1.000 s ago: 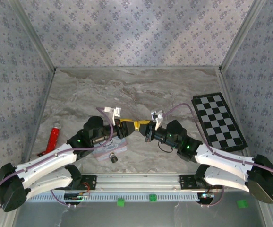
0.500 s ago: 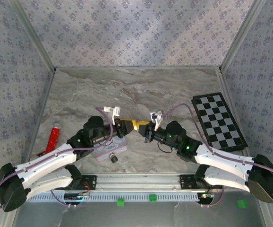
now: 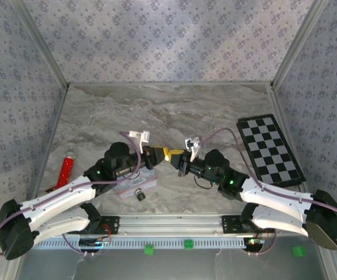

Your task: Unlock the padlock with the key

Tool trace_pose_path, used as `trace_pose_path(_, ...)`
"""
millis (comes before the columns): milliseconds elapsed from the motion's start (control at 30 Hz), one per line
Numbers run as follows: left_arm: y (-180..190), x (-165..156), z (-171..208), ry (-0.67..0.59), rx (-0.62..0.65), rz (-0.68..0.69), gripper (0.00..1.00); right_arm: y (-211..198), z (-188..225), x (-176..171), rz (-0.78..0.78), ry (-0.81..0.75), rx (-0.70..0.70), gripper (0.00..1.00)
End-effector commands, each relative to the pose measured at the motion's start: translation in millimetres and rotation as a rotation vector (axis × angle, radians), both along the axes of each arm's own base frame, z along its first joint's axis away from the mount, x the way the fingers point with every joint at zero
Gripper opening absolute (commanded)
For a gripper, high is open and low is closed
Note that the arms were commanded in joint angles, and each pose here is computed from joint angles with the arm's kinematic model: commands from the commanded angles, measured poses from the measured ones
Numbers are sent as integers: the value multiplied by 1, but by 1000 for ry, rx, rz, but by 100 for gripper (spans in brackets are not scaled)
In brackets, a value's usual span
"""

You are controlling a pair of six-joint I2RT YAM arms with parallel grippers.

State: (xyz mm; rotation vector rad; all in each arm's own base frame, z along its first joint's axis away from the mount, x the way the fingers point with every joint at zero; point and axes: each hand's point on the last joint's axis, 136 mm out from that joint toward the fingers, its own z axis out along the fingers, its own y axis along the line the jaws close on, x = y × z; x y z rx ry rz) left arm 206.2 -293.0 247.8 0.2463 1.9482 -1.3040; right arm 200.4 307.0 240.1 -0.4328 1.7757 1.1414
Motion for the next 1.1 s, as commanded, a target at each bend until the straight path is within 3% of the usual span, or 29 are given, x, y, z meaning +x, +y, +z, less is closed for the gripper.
trace_pose_path(0, -4, -2, 17, -26, -24, -18, 20, 3, 21, 1, 1, -48, 39, 0)
trace_pose_path(433, -4, 1, 16, -28, -14, -4, 7, -3, 21, 7, -49, -42, 31, 0)
trace_pose_path(667, 6, 14, 17, -17, -26, 95, 0, -5, 23, 12, -70, -10, 60, 2)
trace_pose_path(700, 8, 17, 17, -18, -32, 116, 0, -6, 24, 13, -73, -5, 64, 6)
trace_pose_path(933, 38, 31, 34, -102, -104, 289, 0, -48, -1, 41, -307, 175, 139, 69)
trace_pose_path(1000, 41, 31, 44, -147, -121, 294, 0, -47, 1, 41, -266, 209, 217, 85)
trace_pose_path(1067, 39, 30, 52, -182, -120, 281, 0, -41, 9, 38, -211, 233, 291, 91)
